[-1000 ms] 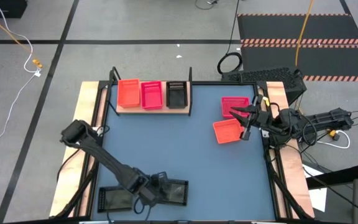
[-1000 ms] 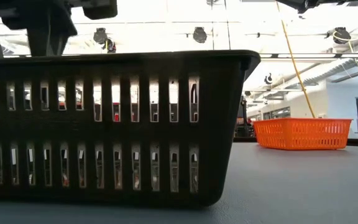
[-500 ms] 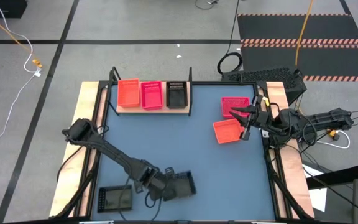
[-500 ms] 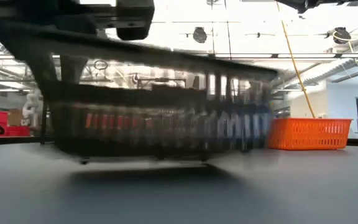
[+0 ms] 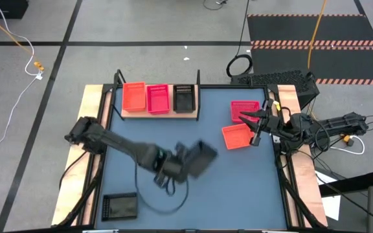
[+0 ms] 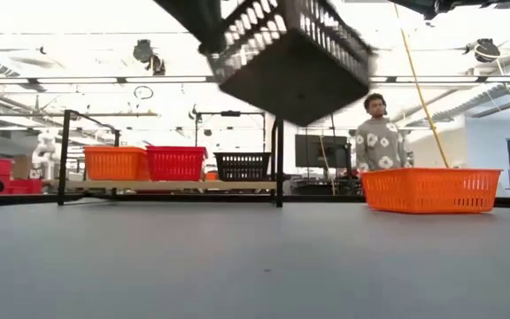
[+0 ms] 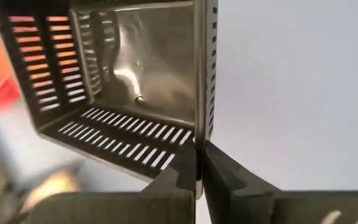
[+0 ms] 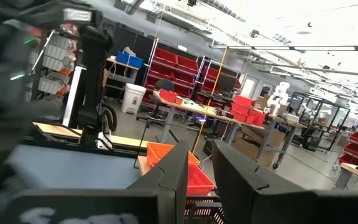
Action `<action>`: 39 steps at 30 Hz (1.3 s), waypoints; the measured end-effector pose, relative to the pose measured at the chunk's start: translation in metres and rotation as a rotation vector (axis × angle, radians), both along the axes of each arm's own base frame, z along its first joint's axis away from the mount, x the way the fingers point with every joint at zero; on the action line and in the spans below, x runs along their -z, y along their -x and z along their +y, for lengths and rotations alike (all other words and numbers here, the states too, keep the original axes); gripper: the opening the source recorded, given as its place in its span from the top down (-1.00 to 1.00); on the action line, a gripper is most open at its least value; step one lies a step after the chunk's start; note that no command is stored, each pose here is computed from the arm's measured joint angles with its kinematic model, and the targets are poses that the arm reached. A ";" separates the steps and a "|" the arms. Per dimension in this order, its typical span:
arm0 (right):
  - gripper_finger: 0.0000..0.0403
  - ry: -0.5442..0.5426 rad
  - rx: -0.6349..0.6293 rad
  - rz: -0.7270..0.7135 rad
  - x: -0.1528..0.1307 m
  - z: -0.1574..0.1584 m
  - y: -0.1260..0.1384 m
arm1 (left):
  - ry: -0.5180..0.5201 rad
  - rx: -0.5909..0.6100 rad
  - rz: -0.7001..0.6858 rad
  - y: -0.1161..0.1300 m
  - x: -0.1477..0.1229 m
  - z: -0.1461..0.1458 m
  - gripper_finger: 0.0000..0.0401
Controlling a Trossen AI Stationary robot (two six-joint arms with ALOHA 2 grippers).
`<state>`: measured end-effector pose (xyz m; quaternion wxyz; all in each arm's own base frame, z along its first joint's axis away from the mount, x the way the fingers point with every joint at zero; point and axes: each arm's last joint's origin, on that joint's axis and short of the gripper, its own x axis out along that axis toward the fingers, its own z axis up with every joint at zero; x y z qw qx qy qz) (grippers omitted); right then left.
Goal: Stack baskets on shelf by color
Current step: Stack the right black bin on top of the black bin on the shelf
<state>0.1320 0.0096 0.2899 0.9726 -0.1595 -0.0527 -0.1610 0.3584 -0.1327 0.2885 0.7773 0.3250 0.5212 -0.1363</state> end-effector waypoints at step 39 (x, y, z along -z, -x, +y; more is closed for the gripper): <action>0.67 0.000 0.000 0.004 0.000 0.000 0.000 | -0.025 -0.807 -0.021 -0.024 0.016 0.248 0.85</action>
